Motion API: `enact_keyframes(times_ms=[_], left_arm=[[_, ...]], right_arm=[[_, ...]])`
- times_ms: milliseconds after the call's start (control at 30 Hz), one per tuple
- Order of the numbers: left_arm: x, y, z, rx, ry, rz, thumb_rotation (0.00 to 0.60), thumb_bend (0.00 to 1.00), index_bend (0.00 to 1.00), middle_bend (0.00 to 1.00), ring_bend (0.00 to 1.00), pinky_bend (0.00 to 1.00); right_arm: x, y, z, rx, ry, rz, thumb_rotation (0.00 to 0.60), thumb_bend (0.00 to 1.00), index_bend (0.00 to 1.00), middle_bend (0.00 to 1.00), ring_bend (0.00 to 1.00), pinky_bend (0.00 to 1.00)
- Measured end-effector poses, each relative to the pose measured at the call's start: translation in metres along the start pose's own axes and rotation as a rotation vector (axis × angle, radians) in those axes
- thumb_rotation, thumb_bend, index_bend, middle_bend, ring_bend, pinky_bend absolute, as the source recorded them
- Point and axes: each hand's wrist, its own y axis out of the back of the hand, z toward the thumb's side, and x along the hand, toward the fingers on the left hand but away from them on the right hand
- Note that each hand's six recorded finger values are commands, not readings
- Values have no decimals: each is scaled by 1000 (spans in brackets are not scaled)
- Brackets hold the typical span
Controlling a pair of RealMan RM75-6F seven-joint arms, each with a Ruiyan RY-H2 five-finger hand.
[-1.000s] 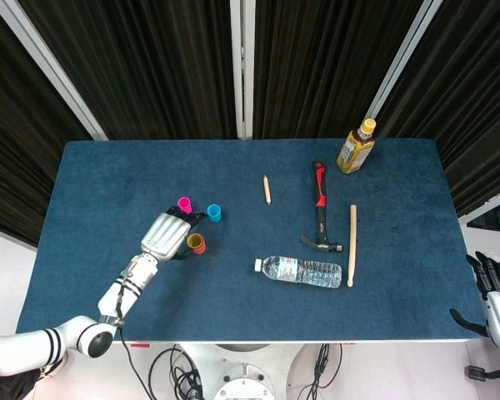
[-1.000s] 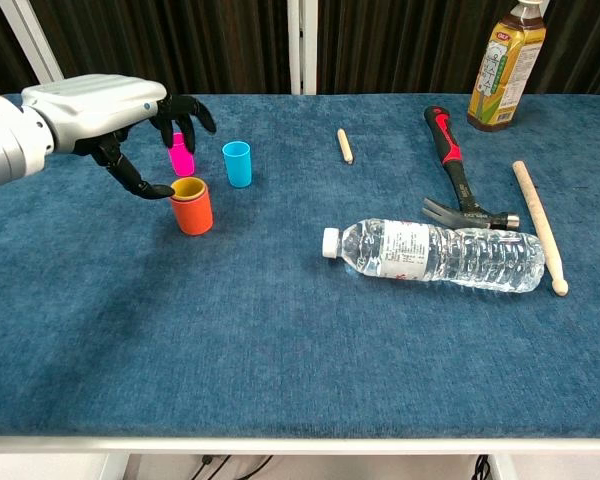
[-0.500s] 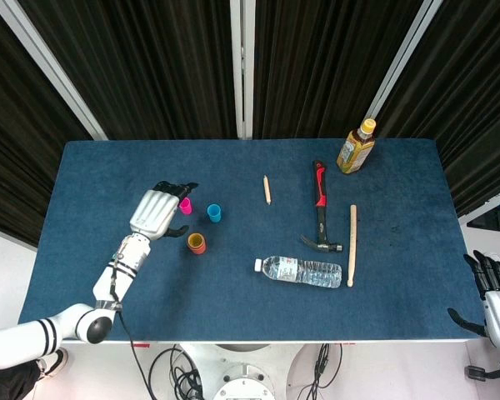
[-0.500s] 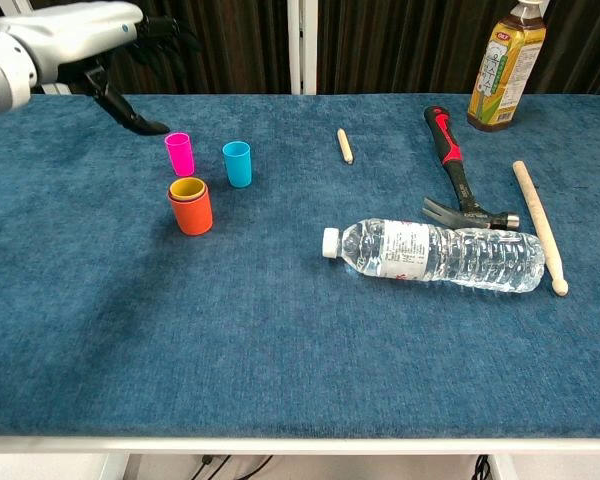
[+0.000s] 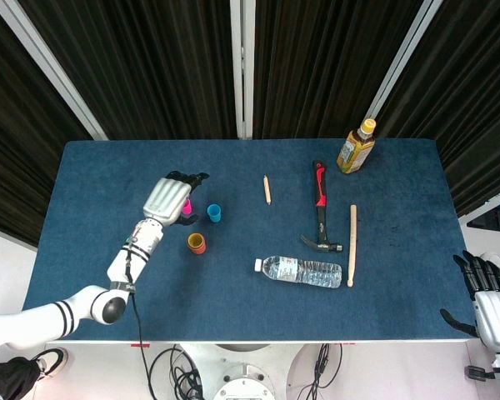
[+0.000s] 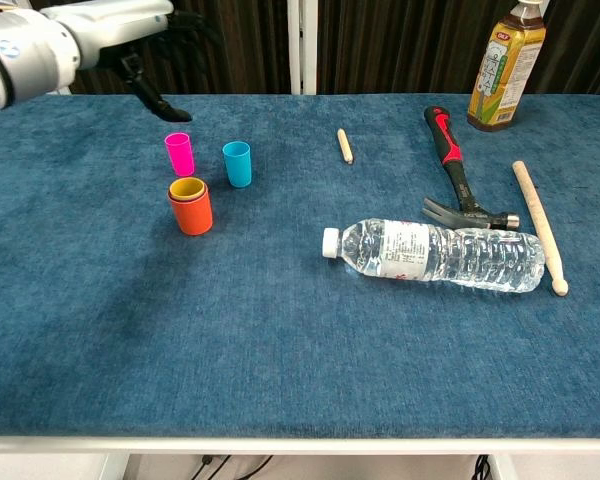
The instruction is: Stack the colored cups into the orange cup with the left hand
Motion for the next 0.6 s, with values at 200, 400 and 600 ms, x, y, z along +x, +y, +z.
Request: enact_keyframes(times_ms=[200,400,600], left_arm=[[20,-7,31,26,-71,-16,600,189,186,266,246,222],[33,-26,34,92,-77,-69,600,189,194,267,249,226],[35,-50,25,161,-56,-137,600,189,248,292,287,246]], right_arm=[[2,-4,-2,0,-5,13,600,122,0,0,0,0],[2,-3,-6,-3,-6,9,600,121,0,0,0,0],[1,-5,-10,-9,-10,20,600,123,0,0,0,0]])
